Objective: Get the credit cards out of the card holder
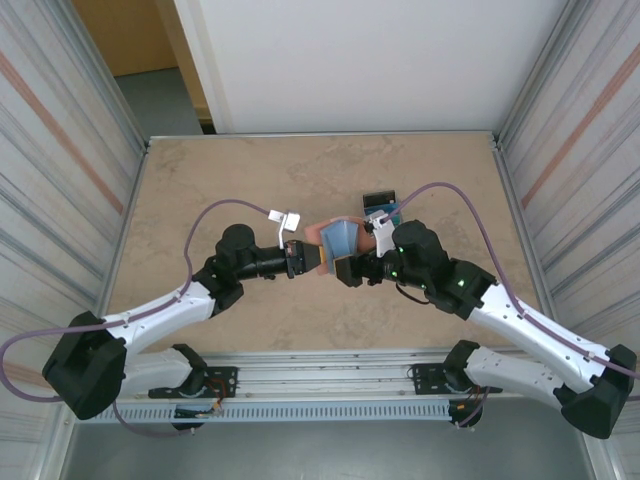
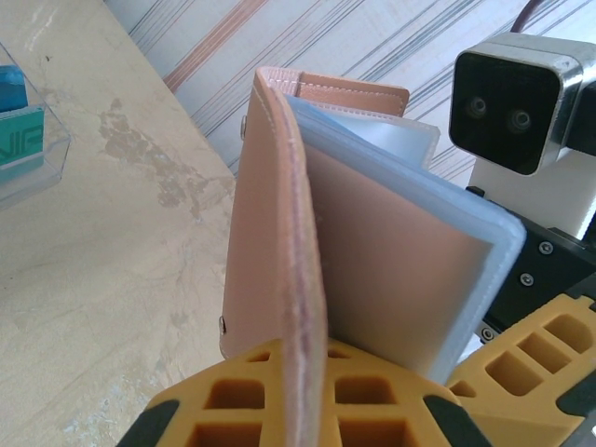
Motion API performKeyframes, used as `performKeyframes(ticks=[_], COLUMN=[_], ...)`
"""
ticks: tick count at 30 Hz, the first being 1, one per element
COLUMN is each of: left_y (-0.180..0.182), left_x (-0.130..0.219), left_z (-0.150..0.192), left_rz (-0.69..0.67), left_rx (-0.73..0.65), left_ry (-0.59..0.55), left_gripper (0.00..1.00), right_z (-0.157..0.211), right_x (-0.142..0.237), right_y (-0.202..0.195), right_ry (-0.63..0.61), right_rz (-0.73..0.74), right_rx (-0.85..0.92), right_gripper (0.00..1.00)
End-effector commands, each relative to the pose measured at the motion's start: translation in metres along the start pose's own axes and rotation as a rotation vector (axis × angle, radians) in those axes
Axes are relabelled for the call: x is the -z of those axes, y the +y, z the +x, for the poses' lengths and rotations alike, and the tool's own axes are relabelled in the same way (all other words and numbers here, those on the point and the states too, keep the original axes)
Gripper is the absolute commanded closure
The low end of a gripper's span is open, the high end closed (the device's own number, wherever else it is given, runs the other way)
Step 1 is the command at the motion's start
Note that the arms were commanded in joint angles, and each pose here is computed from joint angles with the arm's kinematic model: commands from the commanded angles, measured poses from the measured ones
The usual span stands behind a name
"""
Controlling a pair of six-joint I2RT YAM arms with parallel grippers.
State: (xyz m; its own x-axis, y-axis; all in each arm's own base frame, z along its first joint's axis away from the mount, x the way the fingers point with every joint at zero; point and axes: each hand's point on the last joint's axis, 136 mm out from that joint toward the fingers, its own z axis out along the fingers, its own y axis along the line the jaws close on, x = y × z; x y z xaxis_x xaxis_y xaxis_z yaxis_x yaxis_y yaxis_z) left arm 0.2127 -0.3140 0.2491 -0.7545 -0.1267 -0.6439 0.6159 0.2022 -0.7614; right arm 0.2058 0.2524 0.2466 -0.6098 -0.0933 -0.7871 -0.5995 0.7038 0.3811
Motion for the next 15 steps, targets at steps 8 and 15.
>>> performKeyframes(ticks=[8, 15], left_y=[-0.036, -0.040], left_x=[0.002, 0.001], left_z=[-0.018, -0.016], left_rz=[0.104, 0.119], left_rx=[-0.071, -0.075], left_ry=[-0.037, -0.026], left_gripper=[1.00, 1.00], right_z=[-0.010, -0.009], right_x=[0.006, 0.002], right_y=[0.002, -0.008], right_ry=[-0.032, -0.019], right_rz=[0.007, 0.063], right_rx=[0.014, 0.001], right_gripper=[0.22, 0.23])
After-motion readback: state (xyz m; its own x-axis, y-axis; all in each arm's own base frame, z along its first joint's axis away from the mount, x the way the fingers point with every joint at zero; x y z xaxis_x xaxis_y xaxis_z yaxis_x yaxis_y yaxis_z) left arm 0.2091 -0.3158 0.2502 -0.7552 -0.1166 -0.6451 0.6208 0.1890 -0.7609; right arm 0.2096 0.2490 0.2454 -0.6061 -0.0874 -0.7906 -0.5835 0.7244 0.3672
